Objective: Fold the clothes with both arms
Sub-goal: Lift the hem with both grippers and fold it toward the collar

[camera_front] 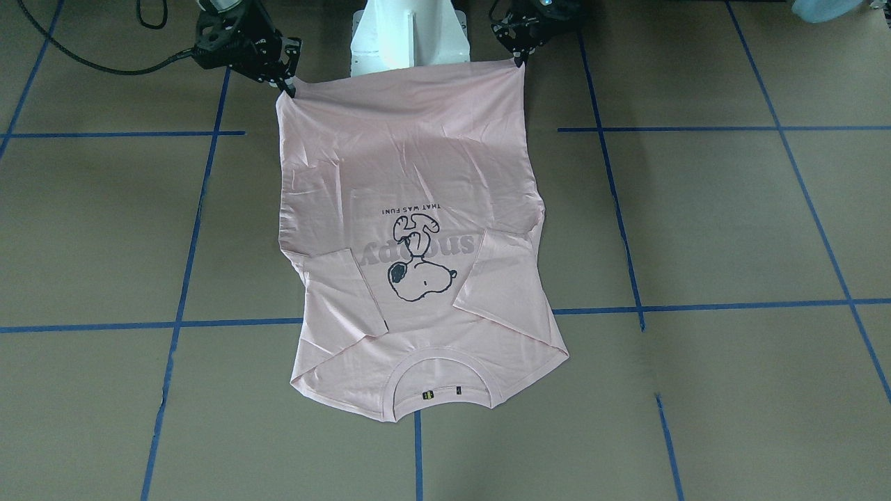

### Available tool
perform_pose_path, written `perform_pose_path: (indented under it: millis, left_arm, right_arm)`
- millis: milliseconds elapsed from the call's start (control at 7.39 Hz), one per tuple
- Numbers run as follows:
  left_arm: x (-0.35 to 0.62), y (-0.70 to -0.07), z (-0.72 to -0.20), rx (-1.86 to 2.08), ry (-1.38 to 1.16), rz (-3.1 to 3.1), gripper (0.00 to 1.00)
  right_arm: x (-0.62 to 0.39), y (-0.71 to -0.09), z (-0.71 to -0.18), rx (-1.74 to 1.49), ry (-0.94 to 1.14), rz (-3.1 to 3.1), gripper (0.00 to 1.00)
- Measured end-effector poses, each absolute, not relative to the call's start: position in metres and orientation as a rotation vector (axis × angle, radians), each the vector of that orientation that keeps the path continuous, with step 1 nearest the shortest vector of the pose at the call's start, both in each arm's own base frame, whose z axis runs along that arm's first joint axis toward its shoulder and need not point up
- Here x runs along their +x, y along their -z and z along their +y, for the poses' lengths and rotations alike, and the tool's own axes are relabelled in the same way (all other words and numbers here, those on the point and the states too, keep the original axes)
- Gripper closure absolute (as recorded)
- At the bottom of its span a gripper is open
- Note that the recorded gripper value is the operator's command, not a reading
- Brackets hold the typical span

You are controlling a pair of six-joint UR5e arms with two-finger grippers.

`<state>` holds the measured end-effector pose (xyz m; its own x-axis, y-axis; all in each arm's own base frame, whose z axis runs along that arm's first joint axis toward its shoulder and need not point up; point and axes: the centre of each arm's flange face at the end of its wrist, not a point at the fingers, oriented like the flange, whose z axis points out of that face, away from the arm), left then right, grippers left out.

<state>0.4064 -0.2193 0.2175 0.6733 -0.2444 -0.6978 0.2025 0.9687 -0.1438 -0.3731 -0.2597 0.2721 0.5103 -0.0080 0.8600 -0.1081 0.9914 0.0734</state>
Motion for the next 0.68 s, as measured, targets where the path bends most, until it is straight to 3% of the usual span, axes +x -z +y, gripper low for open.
perform_pose_path:
  millis: [677]
  left_arm:
    - [0.388, -0.226, -0.352, 0.141, 0.291, 0.780, 1.00]
  right_arm:
    - [-0.381, -0.253, -0.427, 0.411, -0.068, -0.947, 1.00]
